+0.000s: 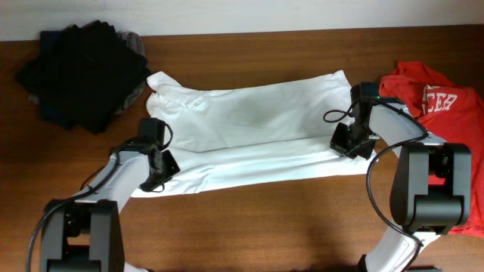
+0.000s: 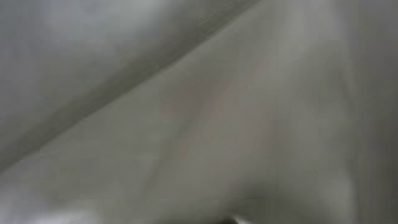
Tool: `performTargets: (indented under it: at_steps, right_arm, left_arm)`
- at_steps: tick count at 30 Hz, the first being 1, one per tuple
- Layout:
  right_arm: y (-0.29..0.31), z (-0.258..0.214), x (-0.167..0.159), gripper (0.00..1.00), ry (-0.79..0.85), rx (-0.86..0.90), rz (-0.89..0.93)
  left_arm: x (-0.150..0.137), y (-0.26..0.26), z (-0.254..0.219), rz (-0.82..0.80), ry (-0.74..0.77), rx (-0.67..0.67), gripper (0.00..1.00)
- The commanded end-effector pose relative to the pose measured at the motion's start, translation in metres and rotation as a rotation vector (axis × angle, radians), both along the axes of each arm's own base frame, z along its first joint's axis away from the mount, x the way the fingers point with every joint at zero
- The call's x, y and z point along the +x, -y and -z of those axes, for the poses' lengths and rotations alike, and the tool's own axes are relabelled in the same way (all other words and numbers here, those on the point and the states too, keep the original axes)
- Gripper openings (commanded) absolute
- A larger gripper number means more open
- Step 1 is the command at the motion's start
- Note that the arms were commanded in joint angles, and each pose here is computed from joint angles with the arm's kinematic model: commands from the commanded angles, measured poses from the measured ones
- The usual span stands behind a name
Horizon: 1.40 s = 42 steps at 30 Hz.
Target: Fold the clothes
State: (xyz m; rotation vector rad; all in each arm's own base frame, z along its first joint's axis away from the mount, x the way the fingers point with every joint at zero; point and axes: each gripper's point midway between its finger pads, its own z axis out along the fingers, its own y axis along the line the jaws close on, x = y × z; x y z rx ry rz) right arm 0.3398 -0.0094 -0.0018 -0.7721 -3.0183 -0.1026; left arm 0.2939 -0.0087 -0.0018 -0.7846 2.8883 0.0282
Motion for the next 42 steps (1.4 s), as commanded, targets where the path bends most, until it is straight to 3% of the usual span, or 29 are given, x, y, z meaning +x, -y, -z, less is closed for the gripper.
performTargets:
  at_steps: [1, 4, 9, 18, 20, 21, 23, 24, 26, 27, 29, 32, 37, 38, 42]
  right_arm:
    - [0.013, 0.013, -0.019, 0.04, -0.072, -0.083, 0.046]
    - [0.012, 0.015, -0.032, 0.04, -0.117, -0.085, 0.097]
    - [0.015, 0.009, -0.038, 0.04, -0.131, -0.106, 0.116]
    - [0.025, -0.047, -0.035, 0.07, -0.004, -0.162, 0.056]
    - [0.025, -0.057, -0.033, 0.23, 0.025, -0.163, 0.030]
    - [0.027, -0.061, -0.033, 0.40, 0.038, -0.163, 0.035]
    - [0.031, -0.067, -0.032, 0.86, 0.057, -0.164, 0.050]
    - [0.035, -0.068, -0.031, 0.98, 0.065, -0.163, 0.066]
    - [0.045, -0.068, -0.030, 0.99, 0.074, -0.163, 0.098]
    - [0.050, -0.067, -0.029, 0.96, 0.077, -0.161, 0.114]
    - [0.052, -0.067, -0.025, 0.51, 0.097, -0.137, 0.091]
    - [0.042, -0.066, -0.019, 0.05, 0.123, -0.071, 0.084]
    - [0.025, -0.061, -0.009, 0.04, 0.162, -0.044, 0.015]
    - [0.018, -0.057, -0.008, 0.04, 0.156, -0.040, -0.005]
    - [0.000, -0.039, -0.007, 0.04, 0.127, -0.039, -0.059]
  left_arm:
    - [-0.032, -0.038, 0.013, -0.171, -0.119, 0.082, 0.01]
    - [-0.049, -0.049, 0.012, -0.277, -0.176, 0.085, 0.01]
    - [-0.056, -0.057, 0.007, -0.312, -0.188, 0.085, 0.01]
    - [-0.048, -0.060, -0.044, -0.318, -0.020, 0.088, 0.01]
    - [-0.049, -0.059, -0.057, -0.308, 0.017, 0.083, 0.01]
    - [-0.050, -0.059, -0.062, -0.298, 0.030, 0.084, 0.02]
    - [-0.051, -0.059, -0.069, -0.277, 0.049, 0.086, 0.10]
    - [-0.052, -0.059, -0.071, -0.269, 0.053, 0.087, 0.17]
    - [-0.055, -0.059, -0.073, -0.267, 0.049, 0.088, 0.34]
    - [-0.056, -0.059, -0.072, -0.266, 0.043, 0.088, 0.34]
    - [-0.057, -0.057, -0.070, -0.265, 0.034, 0.077, 0.34]
    - [-0.057, -0.052, -0.068, -0.261, 0.028, 0.051, 0.33]
    - [-0.054, -0.048, -0.063, -0.257, 0.016, 0.025, 0.15]
    - [-0.052, -0.041, -0.059, -0.234, 0.014, -0.009, 0.01]
    - [-0.034, -0.005, -0.049, -0.033, 0.039, -0.121, 0.01]
